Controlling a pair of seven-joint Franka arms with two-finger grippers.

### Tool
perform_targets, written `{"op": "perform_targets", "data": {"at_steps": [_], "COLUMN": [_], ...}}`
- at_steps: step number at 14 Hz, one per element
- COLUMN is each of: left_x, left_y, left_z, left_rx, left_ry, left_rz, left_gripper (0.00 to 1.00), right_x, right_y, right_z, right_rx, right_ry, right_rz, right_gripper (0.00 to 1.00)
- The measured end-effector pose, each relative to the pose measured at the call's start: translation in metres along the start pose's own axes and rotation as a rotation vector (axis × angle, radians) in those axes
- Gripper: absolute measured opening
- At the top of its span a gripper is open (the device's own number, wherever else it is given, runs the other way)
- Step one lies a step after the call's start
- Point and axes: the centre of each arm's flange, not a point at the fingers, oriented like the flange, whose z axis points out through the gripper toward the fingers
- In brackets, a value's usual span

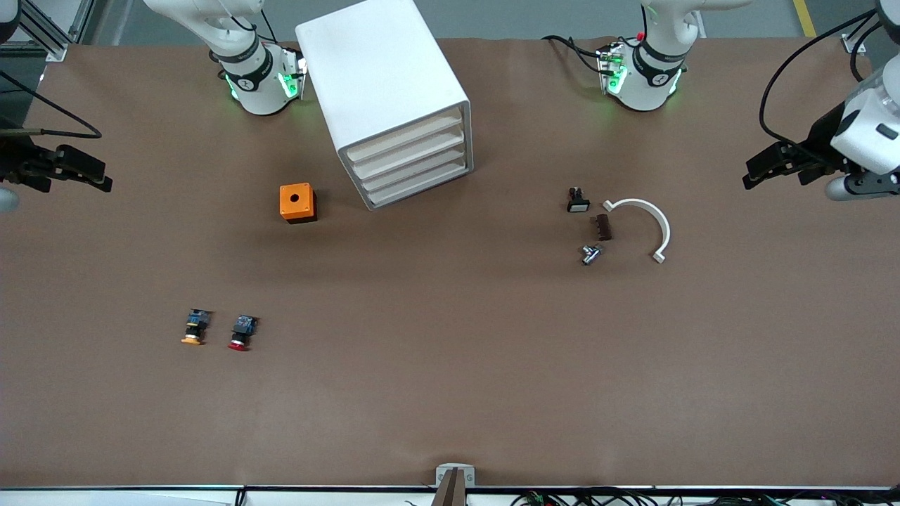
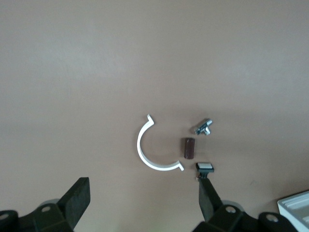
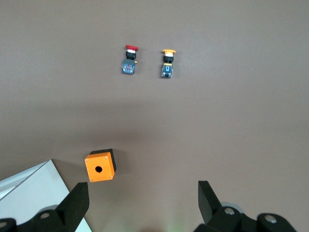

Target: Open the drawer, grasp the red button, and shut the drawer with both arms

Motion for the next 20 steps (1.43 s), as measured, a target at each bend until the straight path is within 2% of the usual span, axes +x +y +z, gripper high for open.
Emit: {"op": "perform_targets", "data": {"at_steps": [3,5,8,12,20], "left_x": [0.009,0.019,0.033,0.035,0.034], "left_y": [0.003,0.005,0.007,0.007,0.008], "left_z": [-0.033,-0.048,-0.052,-0.045,-0.047], "left_rx": [-0.008,-0.012,-0.004,0.004,0.004], "left_ry": [0.072,0.097,0.087,0.034,0.034], "left_rz": [0.004,0.007,0.011,0.011,0.012], "left_gripper": [1.00,1.00,1.00,1.00,1.00], "right_x": [-0.011,-0.013,-0.013,-0.015,-0.022], "right_y": [-0.001,-0.002,-0.002,0.000,-0.004], "right_z": [-0.002,-0.002,-0.001,-0.004,-0.018], "right_rx": [0.001,0.001,0.001,0.001,0.019], "right_ry": [0.019,0.019,0.018,0.025,0.060], "right_rz": [-0.003,-0.004,-0.004,-0.001,-0.005], "right_gripper": [1.00,1.00,1.00,1.00,1.00]}}
